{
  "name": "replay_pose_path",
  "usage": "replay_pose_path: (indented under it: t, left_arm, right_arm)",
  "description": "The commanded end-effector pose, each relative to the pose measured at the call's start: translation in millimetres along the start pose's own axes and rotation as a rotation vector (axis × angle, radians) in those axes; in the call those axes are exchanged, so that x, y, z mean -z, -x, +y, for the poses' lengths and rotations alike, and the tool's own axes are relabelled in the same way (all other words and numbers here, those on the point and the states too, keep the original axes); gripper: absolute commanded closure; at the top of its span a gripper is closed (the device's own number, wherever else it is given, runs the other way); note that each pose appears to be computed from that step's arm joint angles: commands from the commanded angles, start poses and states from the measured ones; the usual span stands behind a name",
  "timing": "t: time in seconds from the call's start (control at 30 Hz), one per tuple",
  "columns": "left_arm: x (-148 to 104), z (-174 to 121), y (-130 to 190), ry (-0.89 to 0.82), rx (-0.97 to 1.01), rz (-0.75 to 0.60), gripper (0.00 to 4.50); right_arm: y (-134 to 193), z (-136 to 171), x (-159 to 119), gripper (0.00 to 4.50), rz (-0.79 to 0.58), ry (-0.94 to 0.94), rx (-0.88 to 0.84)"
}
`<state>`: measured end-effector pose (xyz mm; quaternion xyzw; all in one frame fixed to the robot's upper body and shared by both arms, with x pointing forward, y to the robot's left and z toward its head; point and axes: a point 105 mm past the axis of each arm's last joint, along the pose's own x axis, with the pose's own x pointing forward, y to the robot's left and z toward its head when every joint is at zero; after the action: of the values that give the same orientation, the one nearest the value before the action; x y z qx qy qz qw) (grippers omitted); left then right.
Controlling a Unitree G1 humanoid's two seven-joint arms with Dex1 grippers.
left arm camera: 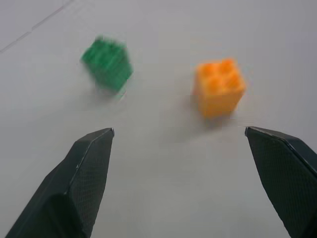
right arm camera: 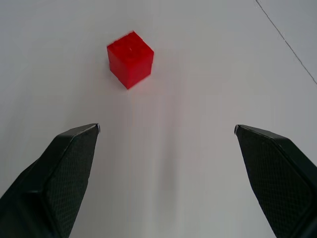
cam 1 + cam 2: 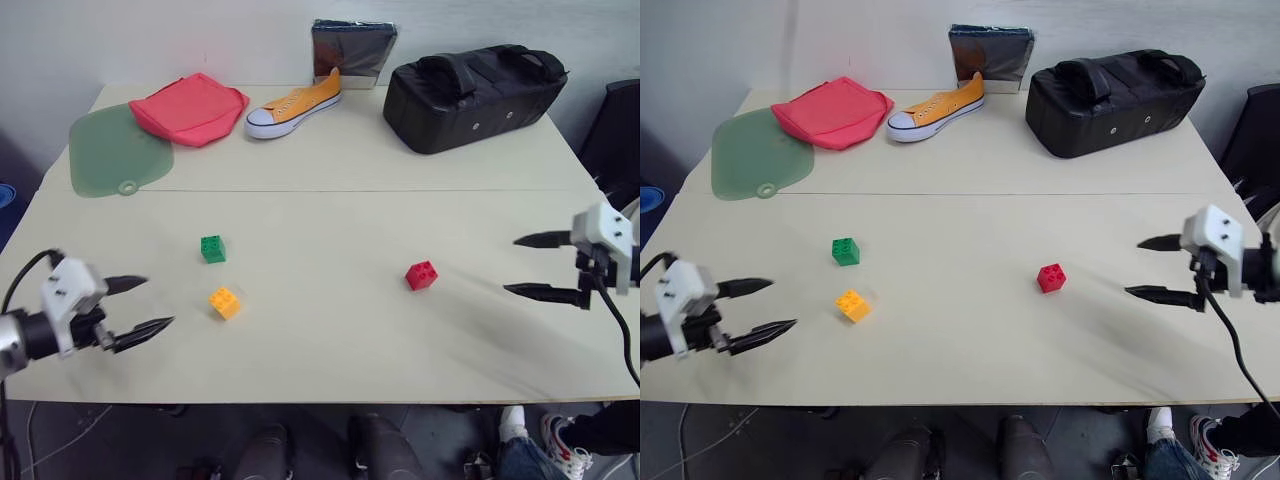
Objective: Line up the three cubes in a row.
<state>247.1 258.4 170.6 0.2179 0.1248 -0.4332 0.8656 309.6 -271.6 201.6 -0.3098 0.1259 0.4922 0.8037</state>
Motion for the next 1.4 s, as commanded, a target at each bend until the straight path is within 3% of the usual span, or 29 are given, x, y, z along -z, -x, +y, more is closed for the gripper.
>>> replay_pose_path:
  t: [0.03,0.33,0.7,0.8,1.07,1.2,1.3,1.4]
  left_arm:
    - [-30,-23,-18,-0.082,0.226,-0.032,0.04]
    - [-74,-49,-48,-0.242,0.524,-0.097,0.04]
    - [-90,-48,-62,-0.309,0.528,-0.143,0.04]
    - [-92,-49,-63,-0.318,0.531,-0.15,0.0]
    - [-101,-50,-65,-0.324,0.547,-0.186,0.0]
    - [-103,-54,-67,-0.314,0.568,-0.204,0.0]
    - [-110,-63,-68,-0.307,0.609,-0.242,0.0]
    - [-111,-72,-69,-0.325,0.649,-0.253,0.0]
  right_arm:
    - [-19,-1,-16,0.0,0.008,0.116,-0.111]
    - [-74,-7,-22,0.0,0.037,0.264,-0.272]
    - [-101,-1,-8,0.0,0.08,0.328,-0.345]
    - [-104,-2,-5,0.6,0.078,0.319,-0.34]
    - [-104,6,-5,3.03,0.025,0.289,-0.371]
    - [-98,15,-15,3.02,-0.046,0.246,-0.38]
    - [-89,44,-31,3.02,-0.114,0.192,-0.403]
    - [-79,78,-33,3.02,-0.08,0.151,-0.415]
